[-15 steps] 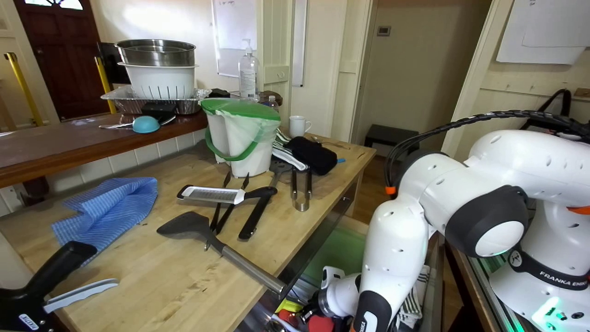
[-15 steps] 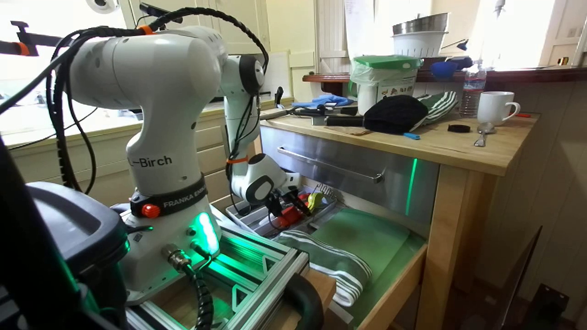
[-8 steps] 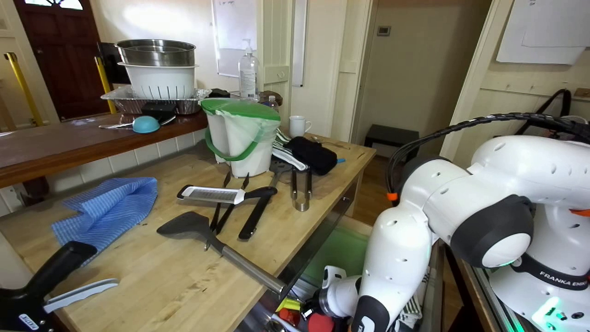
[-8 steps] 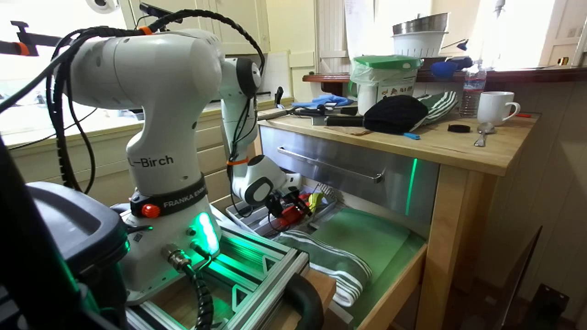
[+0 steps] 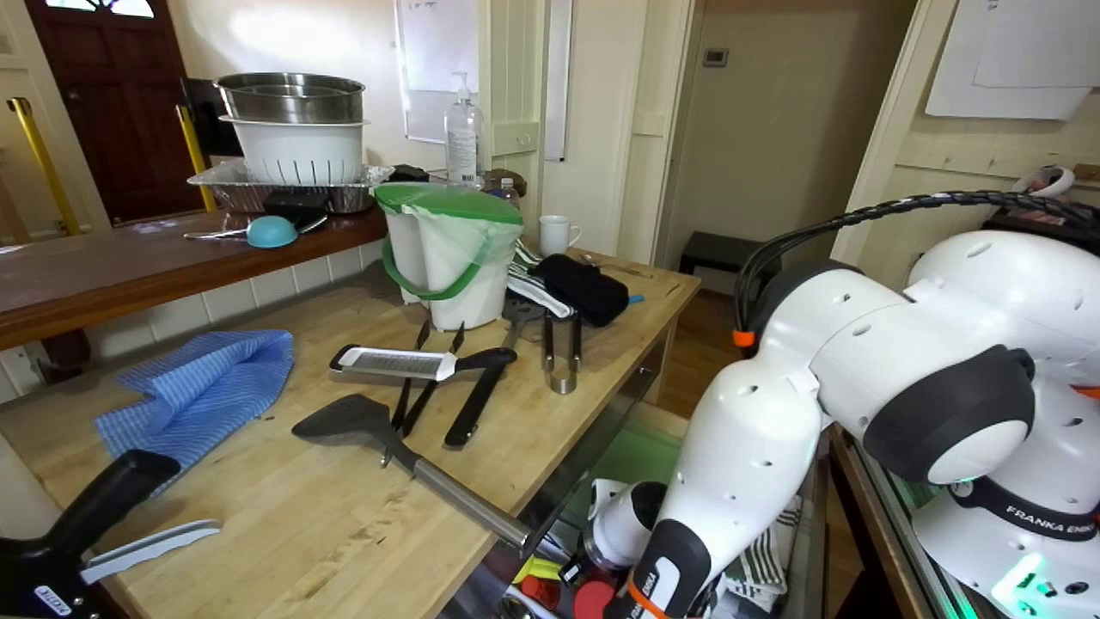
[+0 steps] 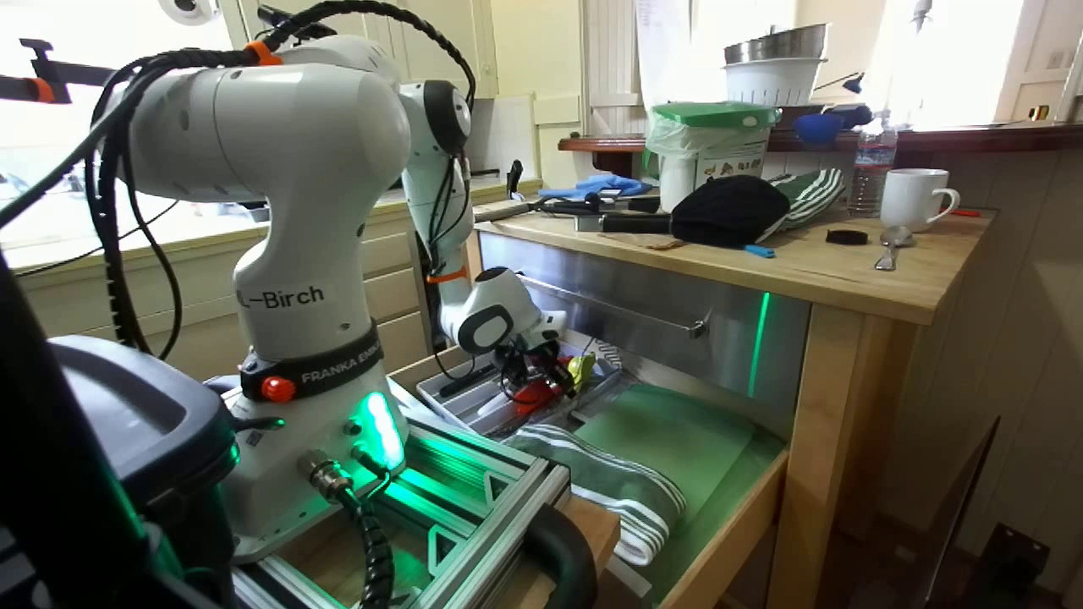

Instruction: Pick up the object from the drawer and put it on top of the cabinet

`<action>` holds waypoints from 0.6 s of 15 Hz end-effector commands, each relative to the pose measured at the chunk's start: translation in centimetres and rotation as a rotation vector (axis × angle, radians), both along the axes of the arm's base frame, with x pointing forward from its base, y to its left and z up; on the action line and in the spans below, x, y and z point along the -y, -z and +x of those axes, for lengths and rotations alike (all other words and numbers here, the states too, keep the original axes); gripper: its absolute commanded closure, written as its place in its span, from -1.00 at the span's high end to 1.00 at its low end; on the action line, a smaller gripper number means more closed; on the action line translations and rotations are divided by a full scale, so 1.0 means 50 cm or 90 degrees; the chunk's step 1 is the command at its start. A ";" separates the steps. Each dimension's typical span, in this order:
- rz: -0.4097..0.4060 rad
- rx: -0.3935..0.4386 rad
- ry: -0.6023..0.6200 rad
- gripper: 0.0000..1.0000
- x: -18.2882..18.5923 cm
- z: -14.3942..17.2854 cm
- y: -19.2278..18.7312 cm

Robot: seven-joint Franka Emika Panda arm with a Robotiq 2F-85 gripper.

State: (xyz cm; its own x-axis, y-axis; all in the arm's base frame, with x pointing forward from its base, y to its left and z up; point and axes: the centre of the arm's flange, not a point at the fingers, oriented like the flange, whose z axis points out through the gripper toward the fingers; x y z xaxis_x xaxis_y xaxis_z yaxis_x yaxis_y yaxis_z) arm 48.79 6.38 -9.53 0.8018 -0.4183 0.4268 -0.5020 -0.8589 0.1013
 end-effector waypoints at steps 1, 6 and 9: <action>0.070 -0.105 0.010 -0.96 -0.009 0.032 -0.055; 0.130 -0.195 -0.034 -0.97 -0.042 0.020 -0.089; 0.126 -0.224 -0.068 -0.97 -0.060 -0.015 -0.096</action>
State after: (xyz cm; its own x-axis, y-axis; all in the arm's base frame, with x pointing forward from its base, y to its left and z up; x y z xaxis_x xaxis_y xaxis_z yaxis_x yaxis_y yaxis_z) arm 49.94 8.63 -6.25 0.9131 -0.3951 0.1004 -0.4027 -0.9127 0.0702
